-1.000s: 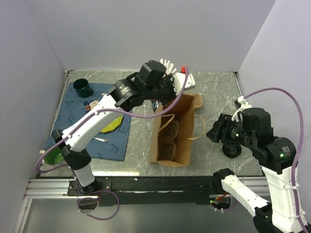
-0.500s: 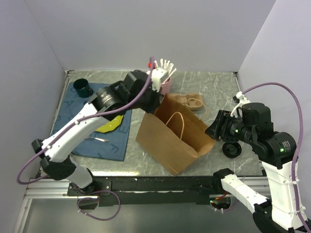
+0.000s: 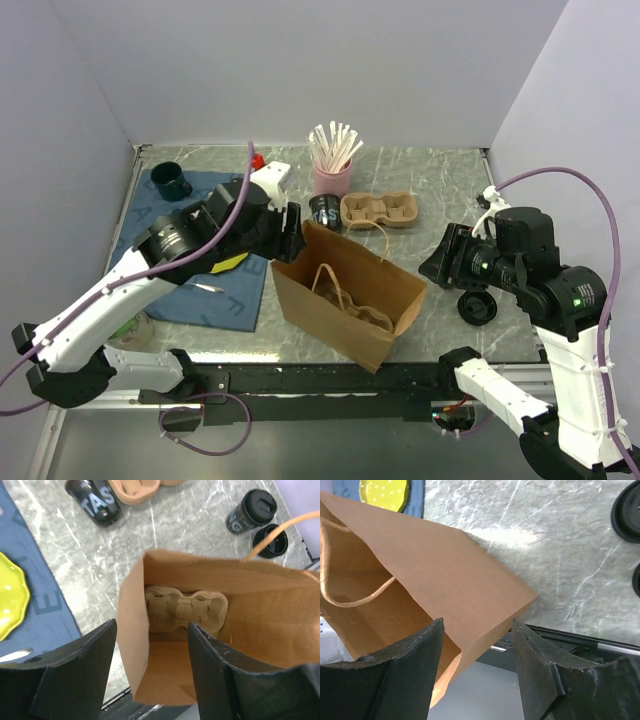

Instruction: Pack the takeout coffee

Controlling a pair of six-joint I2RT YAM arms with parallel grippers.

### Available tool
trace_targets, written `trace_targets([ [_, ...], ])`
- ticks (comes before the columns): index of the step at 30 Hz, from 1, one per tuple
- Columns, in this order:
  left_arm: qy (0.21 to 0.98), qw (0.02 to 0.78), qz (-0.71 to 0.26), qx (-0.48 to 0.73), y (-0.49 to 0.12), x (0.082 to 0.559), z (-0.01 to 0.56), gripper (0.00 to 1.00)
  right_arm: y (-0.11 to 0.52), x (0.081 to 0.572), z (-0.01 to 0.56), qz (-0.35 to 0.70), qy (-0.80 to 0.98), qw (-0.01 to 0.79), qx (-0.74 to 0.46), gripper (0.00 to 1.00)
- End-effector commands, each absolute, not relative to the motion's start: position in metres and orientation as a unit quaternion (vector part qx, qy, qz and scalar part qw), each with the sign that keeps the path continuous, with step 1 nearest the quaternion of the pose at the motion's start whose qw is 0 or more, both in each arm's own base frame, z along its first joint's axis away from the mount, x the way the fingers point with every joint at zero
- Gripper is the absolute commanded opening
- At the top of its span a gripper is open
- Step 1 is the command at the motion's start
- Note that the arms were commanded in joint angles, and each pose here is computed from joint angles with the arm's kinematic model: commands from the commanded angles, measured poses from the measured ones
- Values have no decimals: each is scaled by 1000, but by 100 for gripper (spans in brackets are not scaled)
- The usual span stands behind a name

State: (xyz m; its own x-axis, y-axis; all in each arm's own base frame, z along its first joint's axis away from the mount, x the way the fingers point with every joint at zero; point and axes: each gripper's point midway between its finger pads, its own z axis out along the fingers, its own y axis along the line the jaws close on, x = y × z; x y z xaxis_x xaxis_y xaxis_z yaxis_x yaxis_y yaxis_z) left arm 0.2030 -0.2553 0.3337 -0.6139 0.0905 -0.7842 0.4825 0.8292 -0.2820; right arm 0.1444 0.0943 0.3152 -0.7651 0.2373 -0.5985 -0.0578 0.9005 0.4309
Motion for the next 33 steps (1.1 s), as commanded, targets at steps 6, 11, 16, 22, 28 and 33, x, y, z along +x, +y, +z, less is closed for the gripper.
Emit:
trace_targets([
  [6, 844, 442, -225, 203, -252, 211, 354, 75, 93, 110, 313, 224, 932, 272, 86, 64],
  [11, 854, 427, -189, 228, -255, 222, 332, 69, 85, 115, 315, 210, 926, 289, 119, 66],
  [16, 850, 421, -199, 245, -259, 222, 327, 34, 67, 131, 310, 162, 921, 325, 142, 66],
  [22, 865, 423, -224, 153, -241, 233, 336, 1, 59, 159, 304, 121, 921, 349, 122, 83],
  [28, 876, 435, -197, 66, -214, 240, 341, 1, 55, 180, 300, 79, 937, 321, 111, 100],
  [33, 891, 420, -170, 41, -197, 236, 326, 1, 26, 194, 271, 7, 944, 293, 151, 100],
])
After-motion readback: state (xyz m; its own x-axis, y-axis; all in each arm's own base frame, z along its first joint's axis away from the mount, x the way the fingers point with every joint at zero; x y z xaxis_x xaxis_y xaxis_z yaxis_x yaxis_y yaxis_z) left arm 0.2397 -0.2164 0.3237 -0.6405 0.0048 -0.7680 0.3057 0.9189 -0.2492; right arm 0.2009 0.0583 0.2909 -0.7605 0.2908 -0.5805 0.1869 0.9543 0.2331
